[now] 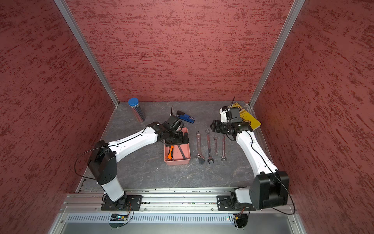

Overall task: Take out the wrench from the storage box
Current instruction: Pick up the wrench from the storage box.

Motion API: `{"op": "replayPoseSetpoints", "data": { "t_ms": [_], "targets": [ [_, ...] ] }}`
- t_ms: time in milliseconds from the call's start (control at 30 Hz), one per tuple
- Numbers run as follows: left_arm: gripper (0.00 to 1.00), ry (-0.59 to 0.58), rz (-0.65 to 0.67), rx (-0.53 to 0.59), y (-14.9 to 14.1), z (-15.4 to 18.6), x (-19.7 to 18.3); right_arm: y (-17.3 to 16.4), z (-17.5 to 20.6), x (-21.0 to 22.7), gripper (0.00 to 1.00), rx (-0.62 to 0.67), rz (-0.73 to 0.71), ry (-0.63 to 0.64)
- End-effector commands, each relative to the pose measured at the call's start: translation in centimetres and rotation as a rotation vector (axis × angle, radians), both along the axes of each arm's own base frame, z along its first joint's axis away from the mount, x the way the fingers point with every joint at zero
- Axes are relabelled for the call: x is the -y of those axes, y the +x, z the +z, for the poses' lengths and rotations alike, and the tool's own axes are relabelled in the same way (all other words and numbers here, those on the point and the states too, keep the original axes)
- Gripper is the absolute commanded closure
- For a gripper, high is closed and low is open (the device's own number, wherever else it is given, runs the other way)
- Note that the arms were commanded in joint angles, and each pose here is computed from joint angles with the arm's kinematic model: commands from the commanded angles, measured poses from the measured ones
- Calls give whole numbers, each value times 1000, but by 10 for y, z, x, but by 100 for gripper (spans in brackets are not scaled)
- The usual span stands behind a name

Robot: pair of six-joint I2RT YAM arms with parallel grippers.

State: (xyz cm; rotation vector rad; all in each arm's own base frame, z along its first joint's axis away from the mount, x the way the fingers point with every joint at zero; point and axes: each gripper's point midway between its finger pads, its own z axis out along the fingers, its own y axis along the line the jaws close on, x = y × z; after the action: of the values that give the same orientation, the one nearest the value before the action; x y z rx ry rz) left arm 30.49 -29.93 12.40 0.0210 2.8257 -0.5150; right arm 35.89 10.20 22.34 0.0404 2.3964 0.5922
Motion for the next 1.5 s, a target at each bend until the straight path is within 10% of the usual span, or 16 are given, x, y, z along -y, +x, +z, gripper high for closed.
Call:
{"op": "replayPoseSetpoints", "data": {
  "t_ms": [0, 733, 1167, 1467],
  "targets": [
    [2, 137, 14, 18, 2, -8, -23, -20, 19, -29, 31, 11, 81, 186],
    [6, 200, 39, -5, 9, -46, -28, -82, -1, -69, 2, -138, 142, 361],
    [45, 341, 58, -18, 16, -77, -46, -82, -3, -71, 2, -144, 150, 332],
    [46, 449, 40, -29, 17, -90, -64, -82, -7, -71, 2, -150, 150, 328]
  ]
}}
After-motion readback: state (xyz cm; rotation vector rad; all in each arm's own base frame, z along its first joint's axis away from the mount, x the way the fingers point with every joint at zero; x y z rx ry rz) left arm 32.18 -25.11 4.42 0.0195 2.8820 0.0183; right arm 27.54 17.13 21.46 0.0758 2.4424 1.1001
